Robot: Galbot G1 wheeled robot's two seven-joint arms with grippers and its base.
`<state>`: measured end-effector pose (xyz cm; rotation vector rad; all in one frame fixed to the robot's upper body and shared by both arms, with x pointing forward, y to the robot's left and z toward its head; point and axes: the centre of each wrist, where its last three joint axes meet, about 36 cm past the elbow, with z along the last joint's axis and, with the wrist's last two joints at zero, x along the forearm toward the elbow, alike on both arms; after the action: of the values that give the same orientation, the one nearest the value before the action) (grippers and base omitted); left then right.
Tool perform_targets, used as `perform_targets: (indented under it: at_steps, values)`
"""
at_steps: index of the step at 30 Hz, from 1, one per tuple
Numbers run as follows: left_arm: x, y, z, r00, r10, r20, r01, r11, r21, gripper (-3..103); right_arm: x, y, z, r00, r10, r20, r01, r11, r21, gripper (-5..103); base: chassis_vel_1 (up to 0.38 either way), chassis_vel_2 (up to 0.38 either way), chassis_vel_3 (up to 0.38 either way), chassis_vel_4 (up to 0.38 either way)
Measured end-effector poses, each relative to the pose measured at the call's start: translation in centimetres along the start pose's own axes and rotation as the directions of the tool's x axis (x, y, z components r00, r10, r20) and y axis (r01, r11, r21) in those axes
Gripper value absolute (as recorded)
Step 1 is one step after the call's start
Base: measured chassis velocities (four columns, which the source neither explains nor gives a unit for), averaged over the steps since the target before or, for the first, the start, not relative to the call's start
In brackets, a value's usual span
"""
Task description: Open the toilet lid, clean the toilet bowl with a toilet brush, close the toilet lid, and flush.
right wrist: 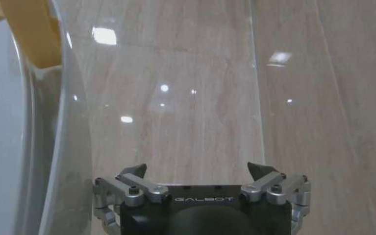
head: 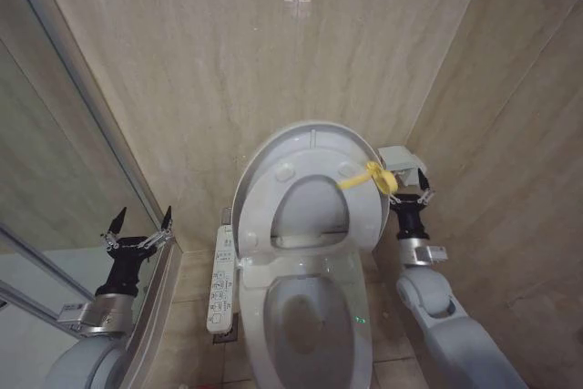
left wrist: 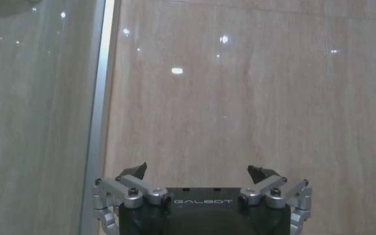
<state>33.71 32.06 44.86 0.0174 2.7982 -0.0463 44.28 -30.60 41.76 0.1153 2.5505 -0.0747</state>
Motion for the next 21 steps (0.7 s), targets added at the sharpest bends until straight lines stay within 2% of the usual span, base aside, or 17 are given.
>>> perform_targets:
  at_steps: [7,13,21]
  values:
    - [-0.5,-0.6,0.6,1.000,0.016,-0.006,-0.016,1.000,0.016,100,4.3,0.3,-2.6,1.000,-0.019,-0.015,0.018,1.000,-0.008,100,0.000,0.000,0.000,0.000]
    - [-0.9,-0.7,1.1,1.000,0.024,-0.012,-0.024,1.000,0.019,100,5.7,0.2,-3.4,1.000,-0.012,-0.020,0.012,1.000,-0.006,100,0.000,0.000,0.000,0.000]
    - [-1.1,-1.6,1.3,0.998,0.057,-0.011,-0.056,0.998,0.036,100,8.4,-1.4,-4.0,0.999,0.040,-0.028,-0.039,0.999,0.033,100,0.000,0.000,0.000,0.000]
